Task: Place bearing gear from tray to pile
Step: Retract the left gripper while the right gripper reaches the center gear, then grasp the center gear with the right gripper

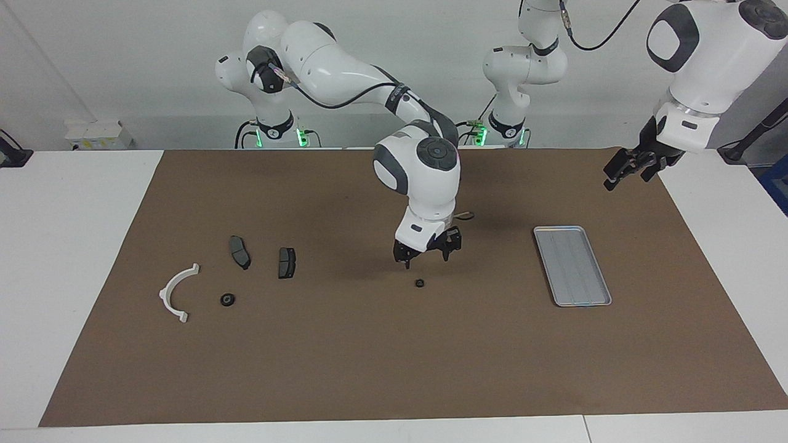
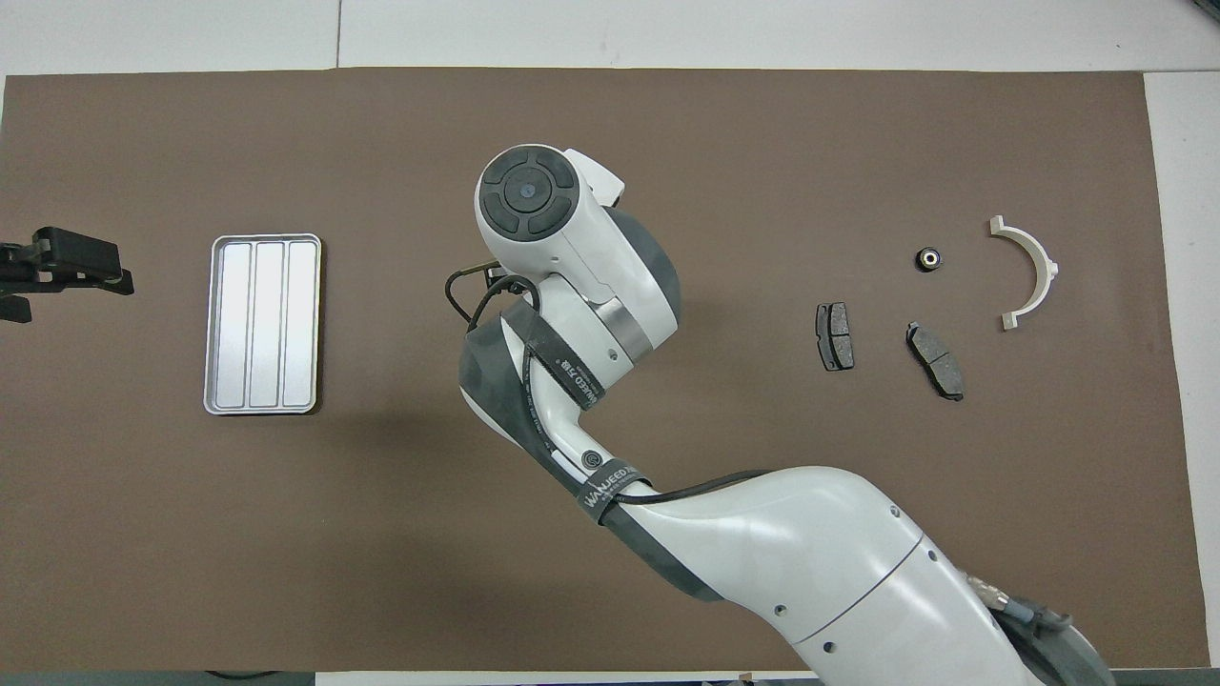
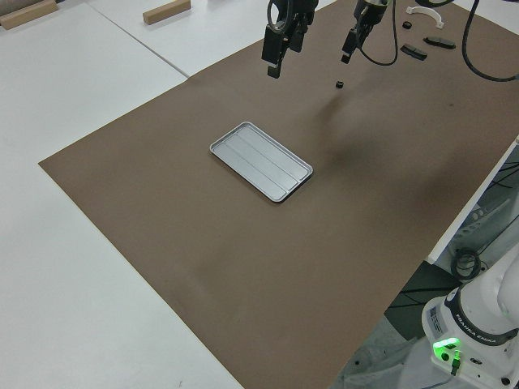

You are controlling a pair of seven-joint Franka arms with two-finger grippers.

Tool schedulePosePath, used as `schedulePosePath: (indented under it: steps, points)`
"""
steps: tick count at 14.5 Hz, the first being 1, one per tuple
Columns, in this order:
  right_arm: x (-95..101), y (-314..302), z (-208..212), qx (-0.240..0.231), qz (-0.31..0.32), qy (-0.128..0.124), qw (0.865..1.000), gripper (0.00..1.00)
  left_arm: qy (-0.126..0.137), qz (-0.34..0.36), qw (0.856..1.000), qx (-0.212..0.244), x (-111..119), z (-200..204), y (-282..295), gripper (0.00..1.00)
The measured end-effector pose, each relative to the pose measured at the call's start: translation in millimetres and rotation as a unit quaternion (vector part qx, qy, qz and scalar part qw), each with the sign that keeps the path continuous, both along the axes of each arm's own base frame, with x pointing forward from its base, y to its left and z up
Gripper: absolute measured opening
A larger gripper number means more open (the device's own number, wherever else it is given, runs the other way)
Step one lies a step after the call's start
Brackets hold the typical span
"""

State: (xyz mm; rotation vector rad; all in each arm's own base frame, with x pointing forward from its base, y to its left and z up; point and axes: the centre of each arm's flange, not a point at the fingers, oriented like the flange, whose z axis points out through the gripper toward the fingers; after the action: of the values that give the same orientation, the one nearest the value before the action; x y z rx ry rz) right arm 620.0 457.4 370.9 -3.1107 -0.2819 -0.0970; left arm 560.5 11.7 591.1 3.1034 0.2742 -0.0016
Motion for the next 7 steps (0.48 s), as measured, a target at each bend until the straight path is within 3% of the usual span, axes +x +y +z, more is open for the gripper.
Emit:
schedulePosePath:
  steps: [7]
  points:
    - [11.0,-8,-27,0.005,-0.008,-0.006,1.000,1.00,0.000,-0.013,1.000,0.000,0,0,0,1.00]
